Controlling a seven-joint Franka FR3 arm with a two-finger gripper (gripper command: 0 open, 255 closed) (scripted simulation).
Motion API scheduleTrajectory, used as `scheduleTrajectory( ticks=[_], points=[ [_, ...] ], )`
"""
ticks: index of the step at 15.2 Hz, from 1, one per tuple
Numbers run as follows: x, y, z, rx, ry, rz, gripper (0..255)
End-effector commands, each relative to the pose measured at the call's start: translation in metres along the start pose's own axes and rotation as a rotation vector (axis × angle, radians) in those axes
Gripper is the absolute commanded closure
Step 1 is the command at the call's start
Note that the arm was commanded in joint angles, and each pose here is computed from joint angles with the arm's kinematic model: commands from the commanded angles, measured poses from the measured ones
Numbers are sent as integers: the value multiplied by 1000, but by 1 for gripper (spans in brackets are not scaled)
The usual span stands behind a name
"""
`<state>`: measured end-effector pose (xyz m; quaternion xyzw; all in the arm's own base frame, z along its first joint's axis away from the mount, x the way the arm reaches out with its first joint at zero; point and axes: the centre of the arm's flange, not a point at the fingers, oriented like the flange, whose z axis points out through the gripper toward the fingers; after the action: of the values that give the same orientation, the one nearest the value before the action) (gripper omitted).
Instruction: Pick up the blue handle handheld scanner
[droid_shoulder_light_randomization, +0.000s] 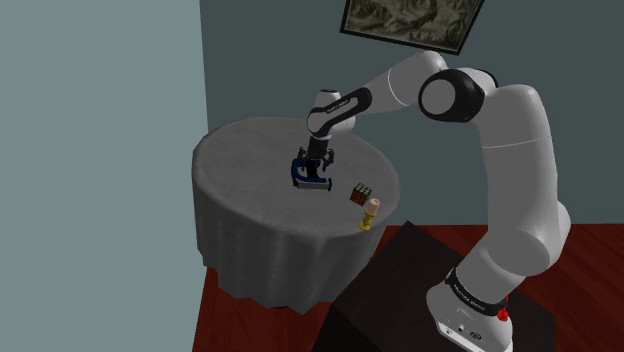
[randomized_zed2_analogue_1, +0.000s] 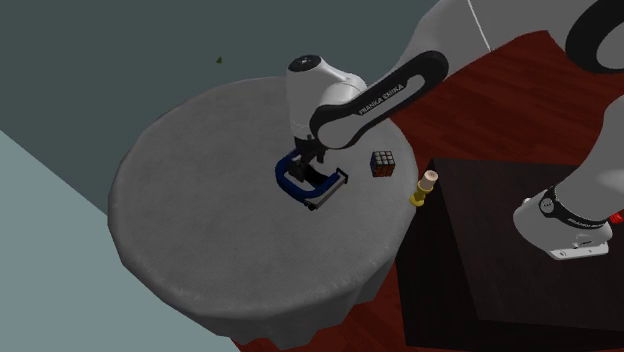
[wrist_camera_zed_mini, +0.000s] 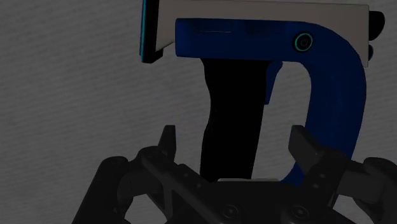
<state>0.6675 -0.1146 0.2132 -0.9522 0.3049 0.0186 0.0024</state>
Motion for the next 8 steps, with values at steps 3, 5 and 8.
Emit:
scheduleTrajectory(
  ticks=[3, 5, 8],
  points=[
    [0, 0, 18, 0, 0, 1, 0],
    [-1, -1, 19, 0, 0, 1, 255],
    [-1, -1, 19, 0, 0, 1, 255]
  ],
)
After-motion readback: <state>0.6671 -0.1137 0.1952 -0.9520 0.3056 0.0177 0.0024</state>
